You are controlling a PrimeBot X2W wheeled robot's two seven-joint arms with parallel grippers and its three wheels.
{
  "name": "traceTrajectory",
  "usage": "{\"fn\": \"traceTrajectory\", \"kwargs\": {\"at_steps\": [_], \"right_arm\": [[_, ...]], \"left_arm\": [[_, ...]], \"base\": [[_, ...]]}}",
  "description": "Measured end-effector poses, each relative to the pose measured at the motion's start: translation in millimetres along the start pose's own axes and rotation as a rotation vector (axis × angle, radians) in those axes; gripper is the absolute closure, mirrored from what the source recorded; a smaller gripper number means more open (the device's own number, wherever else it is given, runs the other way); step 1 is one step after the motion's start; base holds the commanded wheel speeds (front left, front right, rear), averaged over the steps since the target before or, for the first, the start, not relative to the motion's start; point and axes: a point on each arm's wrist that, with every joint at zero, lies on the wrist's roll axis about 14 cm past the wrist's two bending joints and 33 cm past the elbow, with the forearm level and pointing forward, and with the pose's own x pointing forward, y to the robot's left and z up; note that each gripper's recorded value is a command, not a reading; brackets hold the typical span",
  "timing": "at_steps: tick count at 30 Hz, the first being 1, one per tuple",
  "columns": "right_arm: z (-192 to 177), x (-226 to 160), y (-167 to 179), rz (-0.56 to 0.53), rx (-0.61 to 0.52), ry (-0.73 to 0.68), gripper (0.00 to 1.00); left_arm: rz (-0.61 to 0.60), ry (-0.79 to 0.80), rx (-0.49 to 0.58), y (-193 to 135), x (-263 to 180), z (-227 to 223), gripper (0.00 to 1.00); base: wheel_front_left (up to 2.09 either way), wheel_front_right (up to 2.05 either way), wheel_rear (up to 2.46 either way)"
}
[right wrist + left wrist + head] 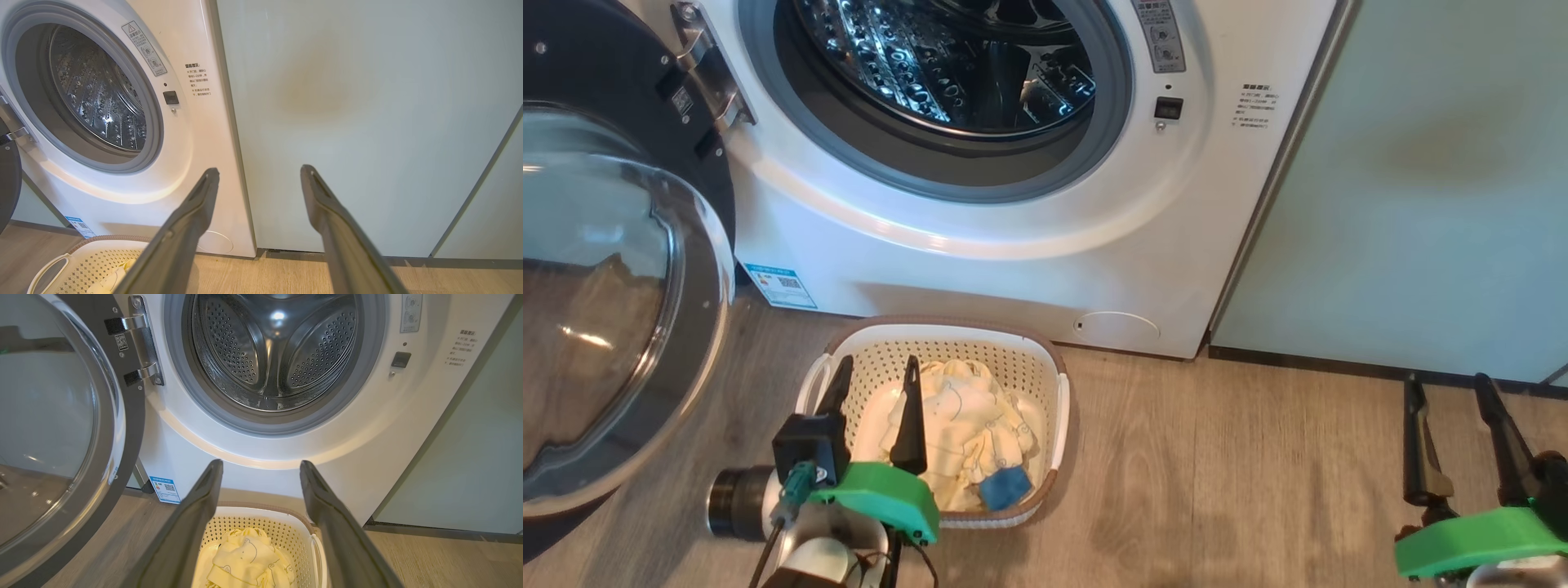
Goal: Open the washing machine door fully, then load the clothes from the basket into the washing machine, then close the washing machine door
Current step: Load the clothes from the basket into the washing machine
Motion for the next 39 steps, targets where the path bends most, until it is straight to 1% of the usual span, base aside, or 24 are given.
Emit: {"fn": "traceTrajectory", "kwargs": {"at_steps": [7,10,16,20,26,34,39], "right_arm": [[-3.2,1.4,0.1,0.001,0.001,0.006,0.00],[-6.4,2.4,0.3,0.002,0.003,0.015,0.00],[-14.7,6.1,0.9,0.004,0.006,0.038,0.00],[-16.3,14.3,0.2,0.005,0.005,0.039,0.00],[-22.6,27.1,-3.5,-0.001,0.004,0.049,0.00],[-35.0,51.2,-9.7,-0.007,0.001,0.058,0.00],[-50.2,67.9,-16.1,-0.015,0.002,0.076,0.00]], "left_arm": [[0.002,0.025,0.007,1.6,3.1,-8.0,0.00],[-0.019,0.033,0.013,-1.0,8.5,-10.3,0.00],[-0.062,0.095,0.019,-5.3,22.1,-28.7,0.00],[-0.083,0.163,0.016,-3.8,36.1,-47.5,0.00],[-0.117,0.263,-0.015,-8.2,62.6,-78.9,0.00],[-0.139,0.424,-0.045,-8.7,94.0,-136.0,0.00],[-0.164,0.532,-0.047,-8.9,112.6,-173.9,0.00]], "base": [[0.00,0.00,0.00],[0.00,0.00,0.00],[0.00,0.00,0.00],[0.00,0.00,0.00],[0.00,0.00,0.00],[0.00,0.00,0.00],[0.00,0.00,0.00]]}}
